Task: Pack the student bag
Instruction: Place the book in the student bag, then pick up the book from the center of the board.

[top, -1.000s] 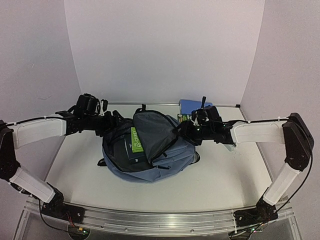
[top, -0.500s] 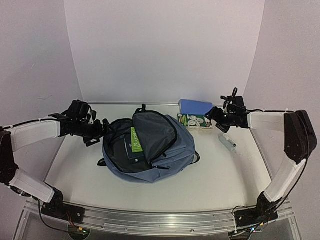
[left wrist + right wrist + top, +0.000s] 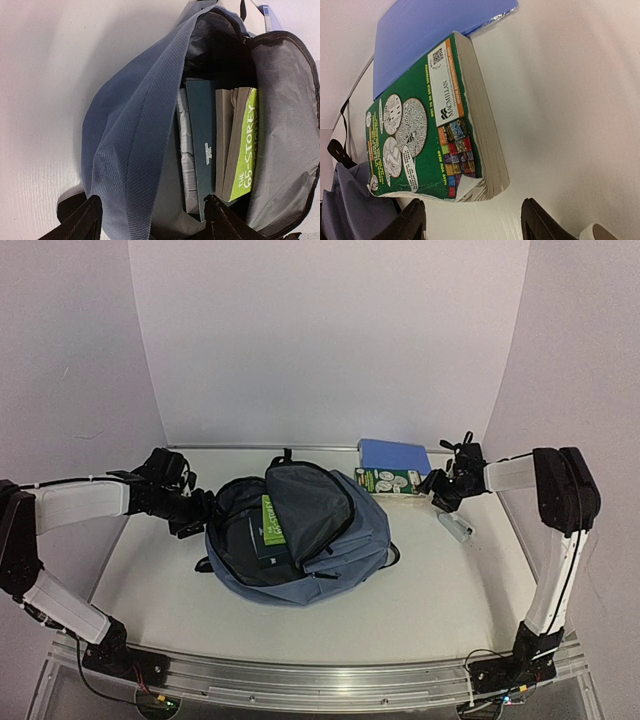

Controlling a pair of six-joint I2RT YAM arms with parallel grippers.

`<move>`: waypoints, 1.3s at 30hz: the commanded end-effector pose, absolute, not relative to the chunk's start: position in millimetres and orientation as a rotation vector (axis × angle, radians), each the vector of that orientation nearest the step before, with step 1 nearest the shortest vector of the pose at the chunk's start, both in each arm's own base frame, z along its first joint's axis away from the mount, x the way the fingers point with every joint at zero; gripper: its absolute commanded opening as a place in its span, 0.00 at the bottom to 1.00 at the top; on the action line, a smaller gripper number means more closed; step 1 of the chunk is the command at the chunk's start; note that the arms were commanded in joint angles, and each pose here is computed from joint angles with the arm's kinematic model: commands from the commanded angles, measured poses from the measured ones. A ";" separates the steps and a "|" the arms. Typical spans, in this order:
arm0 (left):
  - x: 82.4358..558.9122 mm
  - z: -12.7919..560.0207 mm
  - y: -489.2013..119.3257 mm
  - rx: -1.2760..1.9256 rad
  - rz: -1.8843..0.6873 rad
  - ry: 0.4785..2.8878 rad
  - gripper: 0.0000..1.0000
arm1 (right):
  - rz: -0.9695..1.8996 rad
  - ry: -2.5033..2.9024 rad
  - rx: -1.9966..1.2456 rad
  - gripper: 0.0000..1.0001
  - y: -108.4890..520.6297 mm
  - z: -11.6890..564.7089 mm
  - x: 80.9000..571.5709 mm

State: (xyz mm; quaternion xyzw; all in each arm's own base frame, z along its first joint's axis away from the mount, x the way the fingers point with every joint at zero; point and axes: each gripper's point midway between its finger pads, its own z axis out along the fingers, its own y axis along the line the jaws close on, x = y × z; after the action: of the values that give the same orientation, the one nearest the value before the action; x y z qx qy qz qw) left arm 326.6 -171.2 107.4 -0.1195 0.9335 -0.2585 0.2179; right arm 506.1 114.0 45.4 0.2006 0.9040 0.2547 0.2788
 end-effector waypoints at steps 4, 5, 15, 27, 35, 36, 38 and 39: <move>328.2 98.0 -166.8 -0.357 -0.683 2.603 0.59 | 0.792 2.398 0.488 0.57 128.5 51.3 528.0; 328.1 97.6 -167.1 -0.359 -0.686 2.604 0.58 | 0.813 2.397 0.485 0.56 131.3 52.3 528.5; 327.7 97.1 -166.8 -0.357 -0.686 2.599 0.52 | 0.925 2.331 0.492 0.49 141.4 73.2 535.2; 325.2 97.0 -166.4 -0.362 -0.695 2.595 0.48 | 0.982 2.322 0.524 0.34 147.6 56.5 543.2; 321.1 101.4 -166.1 -0.363 -0.718 2.574 0.49 | 1.014 2.278 0.532 0.20 150.0 65.7 553.1; 320.3 102.6 -165.6 -0.364 -0.719 2.569 0.51 | 1.024 2.266 0.530 0.16 150.8 70.1 553.9; 318.3 103.9 -163.9 -0.365 -0.714 2.566 0.57 | 1.049 2.236 0.521 0.08 152.2 82.4 555.0; 317.5 105.8 -162.9 -0.364 -0.711 2.561 0.58 | 1.060 2.217 0.514 0.04 152.9 91.4 555.3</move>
State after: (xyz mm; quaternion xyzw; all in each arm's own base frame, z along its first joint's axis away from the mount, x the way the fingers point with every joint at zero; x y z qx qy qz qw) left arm 314.3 -166.6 86.7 -0.1308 0.9393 -0.2495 0.1957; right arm 535.2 140.6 42.5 0.2248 0.8696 0.3573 0.2562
